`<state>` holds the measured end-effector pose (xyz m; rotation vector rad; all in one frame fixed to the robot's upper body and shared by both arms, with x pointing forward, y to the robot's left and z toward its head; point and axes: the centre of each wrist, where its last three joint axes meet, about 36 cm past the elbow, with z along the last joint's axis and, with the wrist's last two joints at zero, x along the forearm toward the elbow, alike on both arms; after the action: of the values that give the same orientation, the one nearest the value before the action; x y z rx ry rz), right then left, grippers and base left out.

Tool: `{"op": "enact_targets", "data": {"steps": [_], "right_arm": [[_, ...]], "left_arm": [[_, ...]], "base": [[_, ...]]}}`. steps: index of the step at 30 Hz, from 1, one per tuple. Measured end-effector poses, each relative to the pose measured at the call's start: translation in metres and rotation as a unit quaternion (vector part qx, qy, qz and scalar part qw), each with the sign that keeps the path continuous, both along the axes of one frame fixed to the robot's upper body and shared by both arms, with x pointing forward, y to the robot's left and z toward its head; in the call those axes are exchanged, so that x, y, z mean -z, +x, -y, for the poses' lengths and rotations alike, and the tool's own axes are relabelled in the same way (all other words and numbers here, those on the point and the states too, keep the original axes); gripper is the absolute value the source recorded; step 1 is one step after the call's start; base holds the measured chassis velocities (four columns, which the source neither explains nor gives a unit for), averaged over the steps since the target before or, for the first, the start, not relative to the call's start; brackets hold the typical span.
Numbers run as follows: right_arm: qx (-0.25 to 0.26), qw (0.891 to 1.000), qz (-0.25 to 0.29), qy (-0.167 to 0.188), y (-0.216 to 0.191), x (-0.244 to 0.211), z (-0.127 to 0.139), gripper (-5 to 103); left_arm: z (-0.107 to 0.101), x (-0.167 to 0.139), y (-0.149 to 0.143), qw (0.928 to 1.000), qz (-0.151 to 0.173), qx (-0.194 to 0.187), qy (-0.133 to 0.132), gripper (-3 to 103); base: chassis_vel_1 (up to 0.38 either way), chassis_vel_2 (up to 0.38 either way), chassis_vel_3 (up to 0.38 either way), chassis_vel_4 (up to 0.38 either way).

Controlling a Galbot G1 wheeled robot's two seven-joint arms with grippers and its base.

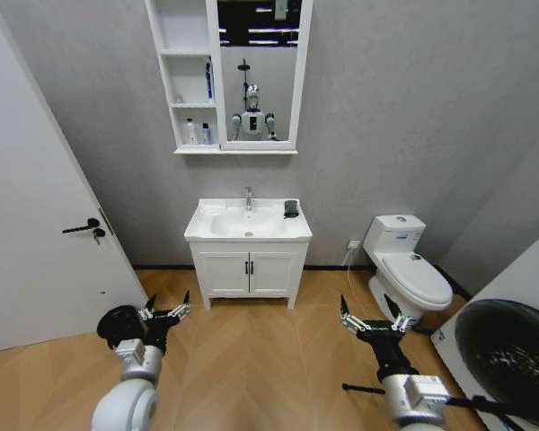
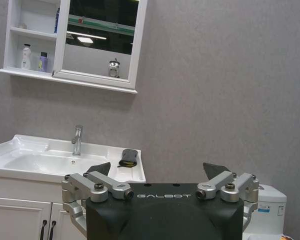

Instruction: Move facial cleanser and shampoo from washbasin to cabinet, then wipe washbasin with towel.

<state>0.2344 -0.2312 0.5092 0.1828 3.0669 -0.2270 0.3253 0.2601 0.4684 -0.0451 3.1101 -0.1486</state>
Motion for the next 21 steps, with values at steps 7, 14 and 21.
{"op": "enact_targets", "data": {"steps": [7,14,21], "right_arm": [[0.000,1.000,0.000,0.000,0.0000,0.0000,0.0000,100],[0.000,1.000,0.000,0.000,0.0000,0.0000,0.0000,100],[0.000,1.000,0.000,0.000,0.0000,0.0000,0.0000,100]], "left_arm": [[-0.0002,0.0011,0.0000,1.0000,0.003,-0.001,-0.001,100],[-0.0005,0.0024,0.0002,1.0000,0.003,-0.002,-0.001,100],[-0.0006,0.0034,0.0002,1.0000,0.002,-0.003,0.000,100]], "base": [[0.000,0.000,0.000,0.000],[0.000,0.000,0.000,0.000],[0.000,0.000,0.000,0.000]]}}
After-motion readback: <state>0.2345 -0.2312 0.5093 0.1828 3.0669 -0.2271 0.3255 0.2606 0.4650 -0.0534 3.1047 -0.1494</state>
